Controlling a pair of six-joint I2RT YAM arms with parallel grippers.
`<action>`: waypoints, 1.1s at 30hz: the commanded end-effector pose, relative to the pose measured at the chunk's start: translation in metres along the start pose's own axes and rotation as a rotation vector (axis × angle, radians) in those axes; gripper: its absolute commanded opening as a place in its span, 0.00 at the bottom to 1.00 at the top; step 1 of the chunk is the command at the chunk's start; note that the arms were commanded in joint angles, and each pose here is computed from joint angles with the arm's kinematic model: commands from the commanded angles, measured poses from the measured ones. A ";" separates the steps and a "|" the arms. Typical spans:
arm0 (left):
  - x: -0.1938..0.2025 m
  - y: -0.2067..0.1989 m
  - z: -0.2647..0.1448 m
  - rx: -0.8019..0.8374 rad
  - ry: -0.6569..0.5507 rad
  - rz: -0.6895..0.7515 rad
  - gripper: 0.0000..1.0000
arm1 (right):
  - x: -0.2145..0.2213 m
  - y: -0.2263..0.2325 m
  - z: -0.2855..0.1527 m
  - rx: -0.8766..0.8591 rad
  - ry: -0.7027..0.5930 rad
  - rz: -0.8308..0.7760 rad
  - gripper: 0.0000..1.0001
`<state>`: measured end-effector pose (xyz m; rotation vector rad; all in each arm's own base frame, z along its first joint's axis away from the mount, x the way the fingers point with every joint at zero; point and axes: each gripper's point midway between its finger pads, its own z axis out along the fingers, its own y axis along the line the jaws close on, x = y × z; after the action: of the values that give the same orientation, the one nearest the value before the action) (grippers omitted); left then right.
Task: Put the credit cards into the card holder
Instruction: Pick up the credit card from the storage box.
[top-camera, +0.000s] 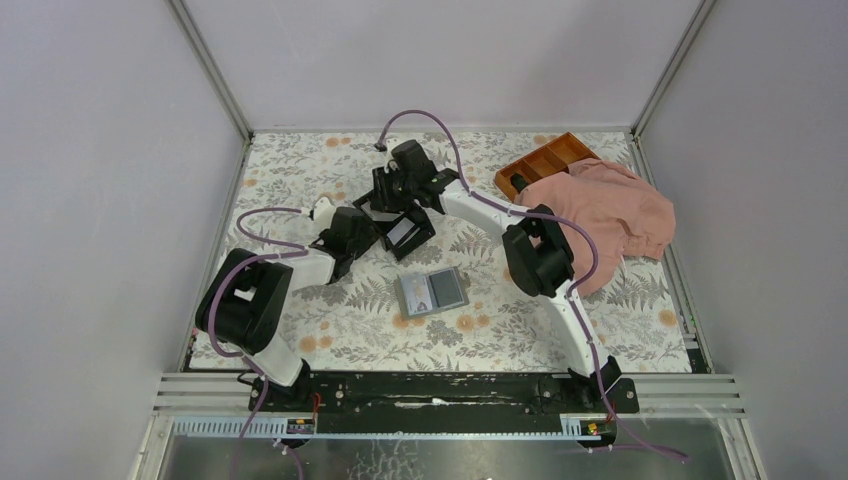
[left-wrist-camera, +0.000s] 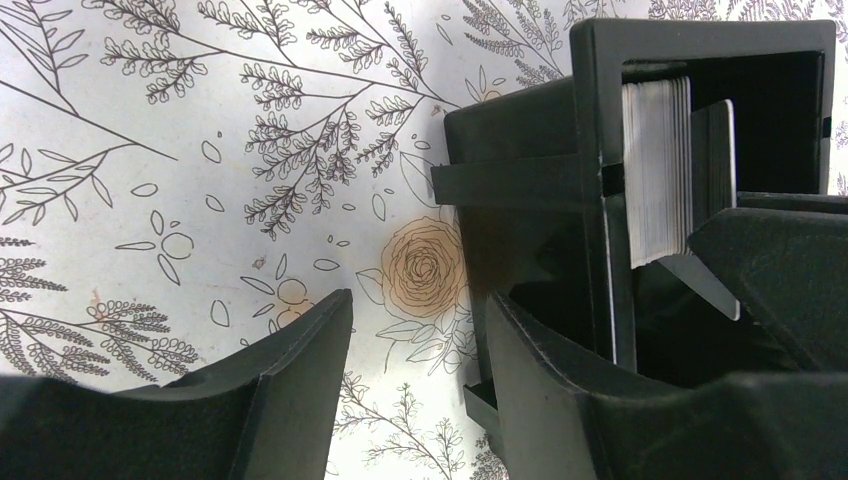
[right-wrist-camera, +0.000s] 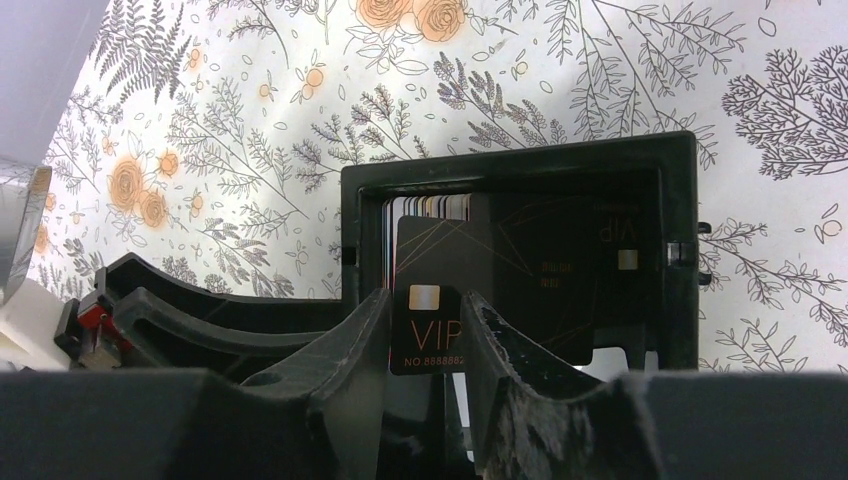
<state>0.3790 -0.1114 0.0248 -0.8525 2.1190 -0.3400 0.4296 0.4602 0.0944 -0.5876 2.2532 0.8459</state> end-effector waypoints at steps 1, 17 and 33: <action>-0.016 -0.018 0.001 0.048 -0.038 -0.002 0.58 | -0.026 0.030 -0.028 -0.038 -0.055 -0.031 0.37; -0.023 -0.020 -0.009 0.066 -0.050 -0.012 0.59 | -0.029 0.023 -0.044 0.252 -0.103 -0.274 0.14; -0.036 -0.021 -0.033 0.077 -0.076 -0.007 0.61 | -0.045 -0.002 -0.083 0.439 -0.214 -0.331 0.00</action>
<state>0.3803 -0.1102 0.0634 -0.8330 2.0513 -0.3930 0.4204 0.4110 0.1076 -0.6833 2.1292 0.2109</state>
